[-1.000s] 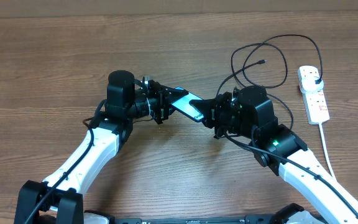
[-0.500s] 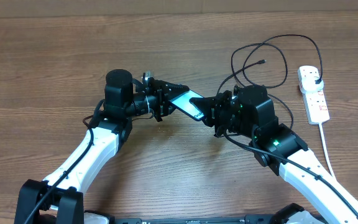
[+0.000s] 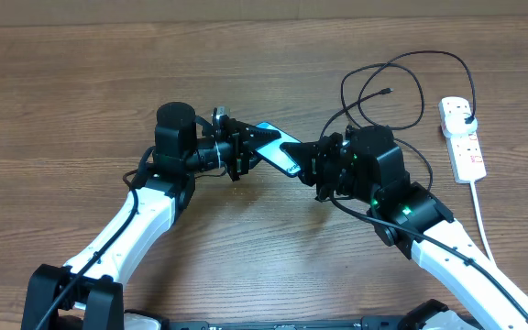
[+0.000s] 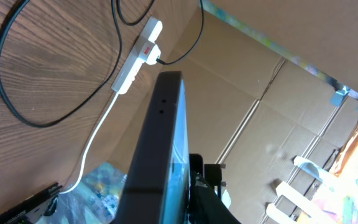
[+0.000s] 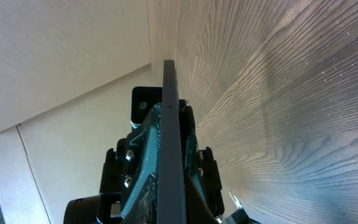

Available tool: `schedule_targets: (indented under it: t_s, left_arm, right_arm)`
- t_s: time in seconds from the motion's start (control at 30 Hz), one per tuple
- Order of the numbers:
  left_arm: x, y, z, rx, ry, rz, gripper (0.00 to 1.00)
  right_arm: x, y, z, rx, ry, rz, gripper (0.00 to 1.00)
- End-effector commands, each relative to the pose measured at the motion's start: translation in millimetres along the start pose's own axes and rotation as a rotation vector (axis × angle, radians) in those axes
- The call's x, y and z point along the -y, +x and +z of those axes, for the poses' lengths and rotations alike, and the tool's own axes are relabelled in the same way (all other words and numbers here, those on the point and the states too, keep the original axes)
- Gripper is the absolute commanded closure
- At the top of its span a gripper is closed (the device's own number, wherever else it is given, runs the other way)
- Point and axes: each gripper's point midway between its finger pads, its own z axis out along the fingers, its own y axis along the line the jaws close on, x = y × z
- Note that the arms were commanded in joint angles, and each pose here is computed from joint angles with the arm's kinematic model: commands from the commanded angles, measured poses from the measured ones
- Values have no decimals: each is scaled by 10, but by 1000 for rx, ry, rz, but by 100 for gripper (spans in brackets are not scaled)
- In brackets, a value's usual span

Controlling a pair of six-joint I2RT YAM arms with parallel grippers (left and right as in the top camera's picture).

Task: Plug charger to phone and switch on socket
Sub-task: 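Open the right gripper and pull it away from the phone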

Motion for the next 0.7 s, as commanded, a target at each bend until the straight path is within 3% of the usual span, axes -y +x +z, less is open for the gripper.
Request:
schedule_targets:
  t_s: [0.0, 0.07, 0.17, 0.27, 0.47, 0.67]
  left_arm:
    - [84, 121, 9, -53, 14, 46, 86]
    - [84, 117, 9, -50, 14, 46, 88]
    - [80, 79, 11, -29, 14, 67, 96]
    - [50, 39, 10, -8, 5, 94, 96]
    - [-98, -74, 5, 50, -46, 96, 96]
    - [-314, -104, -16, 62, -121, 63, 96]
  right_arm:
    - [35, -57, -5, 42, 18, -5, 96]
    - [83, -69, 3, 45, 36, 2, 96]
    - [198, -118, 11, 63, 83, -82, 85]
    - [403, -199, -13, 91, 172, -189, 73]
    - [708, -417, -122, 204, 310, -202, 55]
    - [828, -663, -243, 330, 397, -314, 14]
